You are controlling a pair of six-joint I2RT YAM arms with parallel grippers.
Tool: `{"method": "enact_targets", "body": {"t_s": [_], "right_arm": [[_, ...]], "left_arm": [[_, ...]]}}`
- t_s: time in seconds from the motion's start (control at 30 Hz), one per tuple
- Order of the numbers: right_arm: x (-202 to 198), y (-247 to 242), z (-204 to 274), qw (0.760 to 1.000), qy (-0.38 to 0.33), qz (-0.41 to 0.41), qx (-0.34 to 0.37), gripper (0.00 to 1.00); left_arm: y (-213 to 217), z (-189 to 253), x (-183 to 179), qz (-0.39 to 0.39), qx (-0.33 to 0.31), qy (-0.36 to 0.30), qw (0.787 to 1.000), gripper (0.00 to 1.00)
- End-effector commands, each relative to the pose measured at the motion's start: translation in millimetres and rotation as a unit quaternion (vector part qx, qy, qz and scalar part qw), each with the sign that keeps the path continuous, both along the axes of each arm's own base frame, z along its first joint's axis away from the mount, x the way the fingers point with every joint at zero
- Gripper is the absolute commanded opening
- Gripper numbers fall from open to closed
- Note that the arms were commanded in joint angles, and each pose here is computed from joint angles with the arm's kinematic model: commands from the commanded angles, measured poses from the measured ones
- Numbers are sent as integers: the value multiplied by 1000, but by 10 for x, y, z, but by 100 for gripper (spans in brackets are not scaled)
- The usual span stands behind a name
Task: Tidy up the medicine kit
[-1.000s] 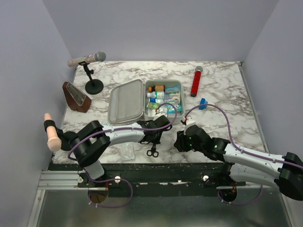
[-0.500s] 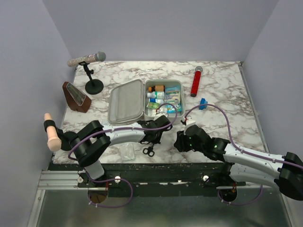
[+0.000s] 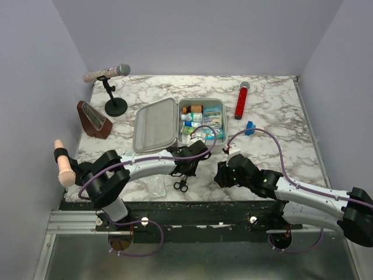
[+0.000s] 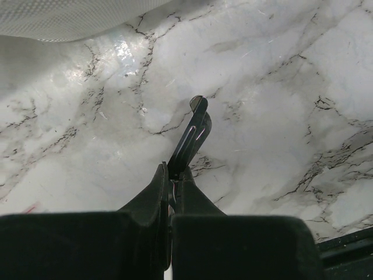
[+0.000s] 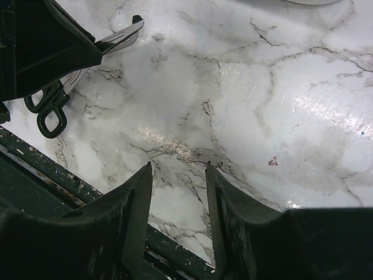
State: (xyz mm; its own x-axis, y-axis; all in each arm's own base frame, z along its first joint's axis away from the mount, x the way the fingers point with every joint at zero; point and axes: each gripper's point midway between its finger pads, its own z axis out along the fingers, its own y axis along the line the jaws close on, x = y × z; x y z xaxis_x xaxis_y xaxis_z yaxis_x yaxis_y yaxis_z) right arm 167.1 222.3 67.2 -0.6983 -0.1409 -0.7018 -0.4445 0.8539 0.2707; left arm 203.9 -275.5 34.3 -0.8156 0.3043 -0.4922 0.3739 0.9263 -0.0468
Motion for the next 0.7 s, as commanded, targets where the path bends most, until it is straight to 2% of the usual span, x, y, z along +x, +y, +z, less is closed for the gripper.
{"method": "enact_targets", "body": {"t_s": [0.0,0.13,0.4,0.5,0.67], "right_arm": [[24,10,33,1000,-6,-3,-2,51],[49,-2,77,1000,-13,-7,-2,51],[135,-100,325,999,-46,-26,-6,51],[162,-184,482,997,-65,-41,-3,51],[158,-366,713,994,-91,-67,8,51]], "left_arm": [[-36,244,79,4,-12,-26,1000,0],[-63,467,102,5,-24,-39,999,0],[-200,1216,233,4,-68,-83,994,0],[-301,1486,336,1,-83,-106,991,0],[-540,1788,707,3,-81,-140,987,0]]}}
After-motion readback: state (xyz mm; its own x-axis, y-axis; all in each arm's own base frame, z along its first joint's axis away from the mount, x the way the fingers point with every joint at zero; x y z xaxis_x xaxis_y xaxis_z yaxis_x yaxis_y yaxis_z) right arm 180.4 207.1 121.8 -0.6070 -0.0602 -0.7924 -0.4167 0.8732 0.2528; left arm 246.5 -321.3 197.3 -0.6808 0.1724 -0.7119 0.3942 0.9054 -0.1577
